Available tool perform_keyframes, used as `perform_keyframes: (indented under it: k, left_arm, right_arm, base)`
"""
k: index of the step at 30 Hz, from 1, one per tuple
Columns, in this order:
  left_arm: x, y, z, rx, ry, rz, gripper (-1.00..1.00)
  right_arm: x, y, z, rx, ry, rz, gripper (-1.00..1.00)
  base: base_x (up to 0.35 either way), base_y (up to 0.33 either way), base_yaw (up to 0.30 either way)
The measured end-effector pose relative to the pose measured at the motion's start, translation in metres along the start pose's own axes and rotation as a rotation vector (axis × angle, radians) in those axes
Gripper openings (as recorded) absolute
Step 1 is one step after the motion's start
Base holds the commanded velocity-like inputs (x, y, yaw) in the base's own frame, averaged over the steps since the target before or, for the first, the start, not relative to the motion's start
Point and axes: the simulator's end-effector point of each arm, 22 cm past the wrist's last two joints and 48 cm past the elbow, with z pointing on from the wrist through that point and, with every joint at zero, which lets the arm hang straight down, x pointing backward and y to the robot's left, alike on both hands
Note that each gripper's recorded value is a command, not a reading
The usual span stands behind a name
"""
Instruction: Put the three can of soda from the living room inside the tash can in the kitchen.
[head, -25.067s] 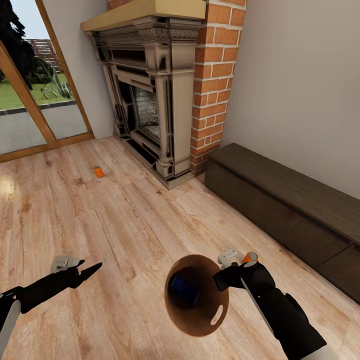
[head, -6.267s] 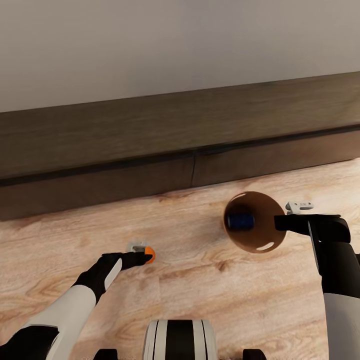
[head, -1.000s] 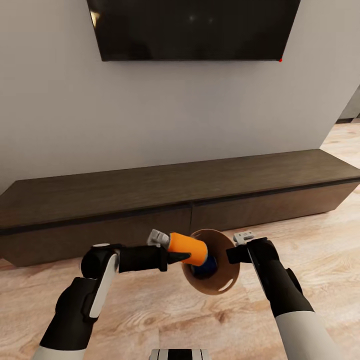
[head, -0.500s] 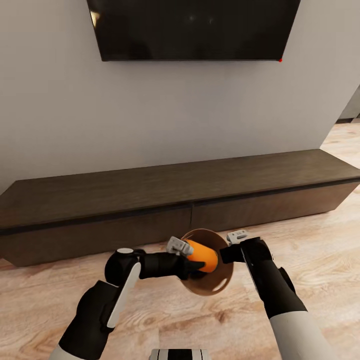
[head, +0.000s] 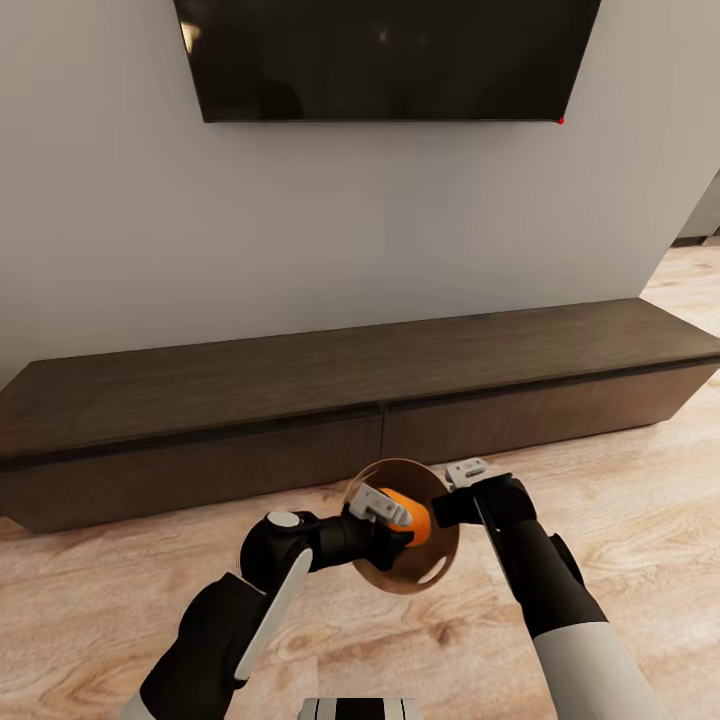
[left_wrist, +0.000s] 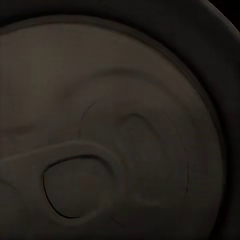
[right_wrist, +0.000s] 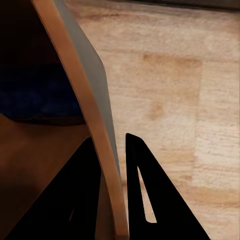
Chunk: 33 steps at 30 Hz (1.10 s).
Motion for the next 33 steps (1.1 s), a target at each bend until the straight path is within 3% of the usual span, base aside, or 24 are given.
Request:
perform_keyframes:
  k: [9,23,24,33]
  left_arm:
    - [0.015,0.016,0.012,-0.071,0.026,0.001,-1.0]
    - [0.034,0.032,0.024,-0.113,0.05,-0.013,-1.0]
    - [0.034,0.032,0.025,-0.113,0.05,-0.013,1.0]
    - [0.036,0.034,0.026,-0.117,0.049,-0.014,1.0]
  right_arm:
    - [-0.001,0.003,0.0,-0.001,-0.003,-0.003,-1.0]
    - [-0.005,0.018,0.0,-0.018,-0.007,-0.029,-1.0]
    - [-0.005,0.019,0.0,-0.018,-0.007,-0.029,-1.0]
    - [-0.005,0.018,0.0,-0.017,-0.008,-0.028,-1.0]
  base:
    - [0.0,0.0,0.0]
    - [0.0,0.0,0.0]
    - [0.0,0.0,0.0]
    - [0.0,0.0,0.0]
